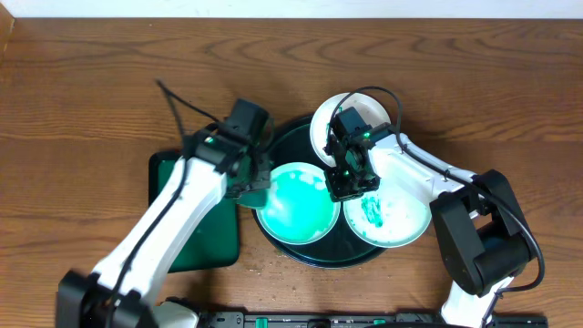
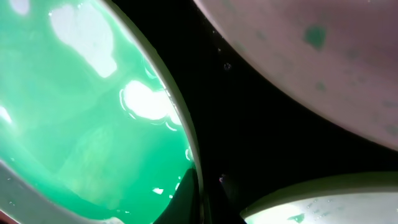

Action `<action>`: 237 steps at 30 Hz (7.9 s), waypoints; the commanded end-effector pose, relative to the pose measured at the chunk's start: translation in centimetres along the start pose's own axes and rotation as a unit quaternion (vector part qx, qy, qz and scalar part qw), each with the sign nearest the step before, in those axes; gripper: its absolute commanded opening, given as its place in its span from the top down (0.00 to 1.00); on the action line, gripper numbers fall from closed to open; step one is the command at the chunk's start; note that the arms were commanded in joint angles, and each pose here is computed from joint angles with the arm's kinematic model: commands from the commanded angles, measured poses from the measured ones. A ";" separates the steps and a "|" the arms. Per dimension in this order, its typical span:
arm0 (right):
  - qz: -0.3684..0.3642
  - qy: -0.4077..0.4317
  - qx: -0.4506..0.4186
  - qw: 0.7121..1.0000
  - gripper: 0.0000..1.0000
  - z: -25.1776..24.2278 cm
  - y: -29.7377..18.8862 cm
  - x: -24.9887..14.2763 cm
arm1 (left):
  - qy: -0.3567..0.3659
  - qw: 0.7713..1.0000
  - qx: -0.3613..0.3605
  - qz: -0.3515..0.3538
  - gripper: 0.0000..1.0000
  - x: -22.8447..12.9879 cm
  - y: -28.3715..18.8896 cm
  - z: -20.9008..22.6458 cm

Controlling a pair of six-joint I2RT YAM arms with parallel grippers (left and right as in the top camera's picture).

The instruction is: Clean dirty plates on tray and stack at the side

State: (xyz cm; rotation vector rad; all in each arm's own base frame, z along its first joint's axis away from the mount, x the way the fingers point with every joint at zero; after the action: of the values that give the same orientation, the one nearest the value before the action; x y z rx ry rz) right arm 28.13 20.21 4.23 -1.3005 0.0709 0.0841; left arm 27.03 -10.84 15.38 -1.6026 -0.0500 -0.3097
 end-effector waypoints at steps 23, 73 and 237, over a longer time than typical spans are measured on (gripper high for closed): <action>0.022 -0.010 -0.009 1.000 0.99 -0.4 1.0 -0.8 | -0.171 0.962 0.106 0.183 0.85 -3.6 7.8 11.9; -0.261 -0.168 -0.179 0.934 0.99 5.5 -10.2 0.1 | -0.181 0.978 0.087 0.050 0.19 -2.2 0.2 11.4; -0.240 0.417 -0.132 0.867 0.40 -28.9 -16.4 10.0 | -0.181 0.978 0.087 0.050 0.18 -2.2 0.2 11.4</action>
State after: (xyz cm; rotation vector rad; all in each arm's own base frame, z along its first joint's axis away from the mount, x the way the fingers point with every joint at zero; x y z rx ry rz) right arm 39.17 -11.46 9.63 -1.5172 0.5041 -0.8860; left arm 26.93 0.68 14.21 -1.4651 -0.2690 0.0748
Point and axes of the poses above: each gripper's point midway between its finger pads, its own y axis out along the fingers, its own z axis along the line the jaws close on, x = y × z, the point moved 4 cm from there along -y, back along the fingers, and after that the axes turned 15 degrees about y, right-handed, at the moved point
